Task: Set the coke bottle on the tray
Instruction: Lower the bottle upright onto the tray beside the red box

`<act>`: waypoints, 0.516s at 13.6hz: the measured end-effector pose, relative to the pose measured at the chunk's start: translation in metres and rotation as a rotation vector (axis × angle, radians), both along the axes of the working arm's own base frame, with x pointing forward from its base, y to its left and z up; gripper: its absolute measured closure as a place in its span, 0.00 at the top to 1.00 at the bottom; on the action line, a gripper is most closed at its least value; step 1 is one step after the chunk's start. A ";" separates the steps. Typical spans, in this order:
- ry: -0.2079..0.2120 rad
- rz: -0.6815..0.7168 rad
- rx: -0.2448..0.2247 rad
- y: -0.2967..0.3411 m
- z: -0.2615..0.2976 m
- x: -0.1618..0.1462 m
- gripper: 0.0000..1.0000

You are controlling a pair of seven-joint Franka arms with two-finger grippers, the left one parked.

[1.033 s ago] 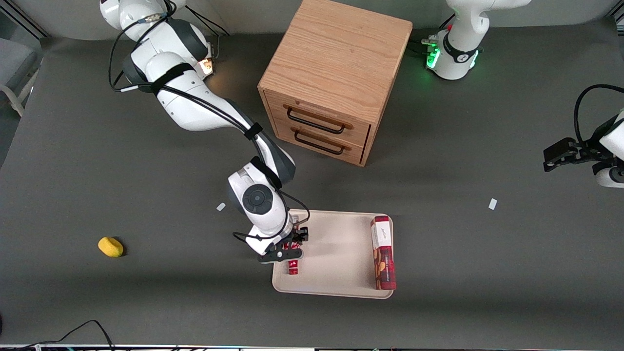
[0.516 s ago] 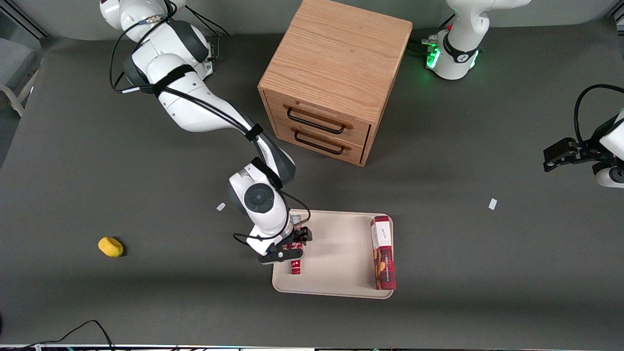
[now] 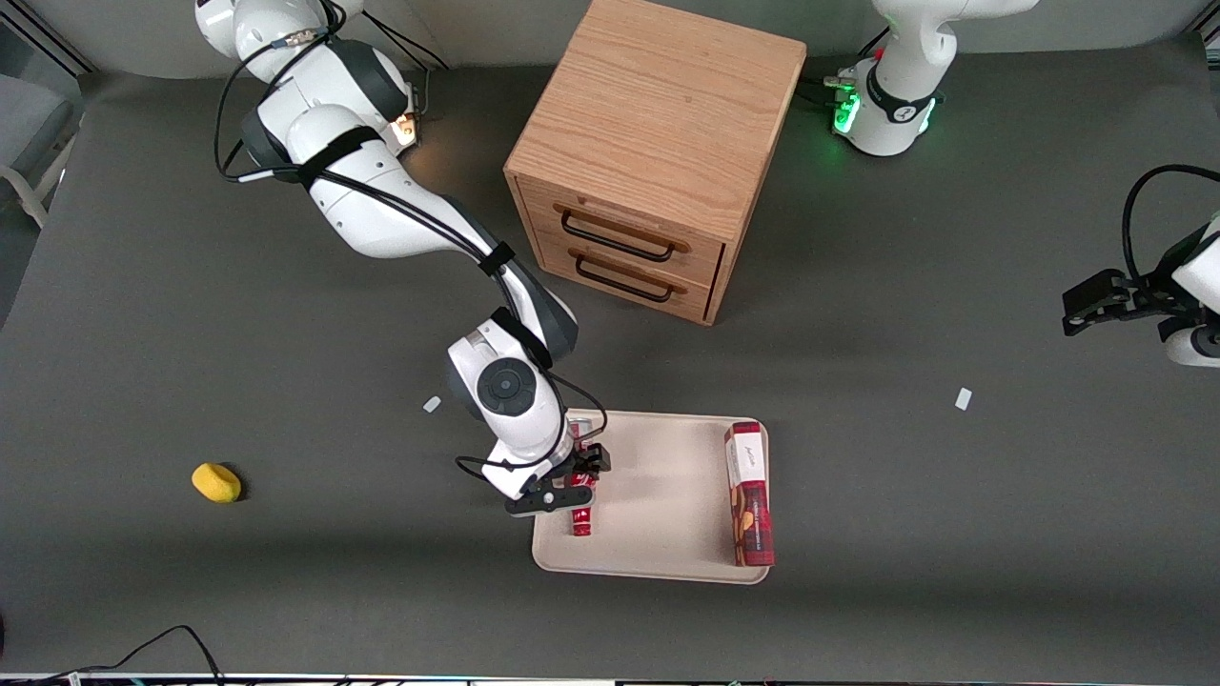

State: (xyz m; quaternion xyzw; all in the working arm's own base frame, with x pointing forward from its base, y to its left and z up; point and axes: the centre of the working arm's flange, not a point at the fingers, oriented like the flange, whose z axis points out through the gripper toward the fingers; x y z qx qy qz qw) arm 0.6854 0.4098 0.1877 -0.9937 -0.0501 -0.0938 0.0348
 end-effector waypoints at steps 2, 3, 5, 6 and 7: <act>-0.020 -0.003 0.011 0.000 0.011 0.004 1.00; -0.035 -0.008 0.018 -0.002 0.023 0.008 1.00; -0.062 -0.036 0.030 -0.017 0.054 0.021 1.00; -0.065 -0.063 0.034 -0.034 0.074 0.030 1.00; -0.059 -0.092 0.032 -0.053 0.095 0.037 1.00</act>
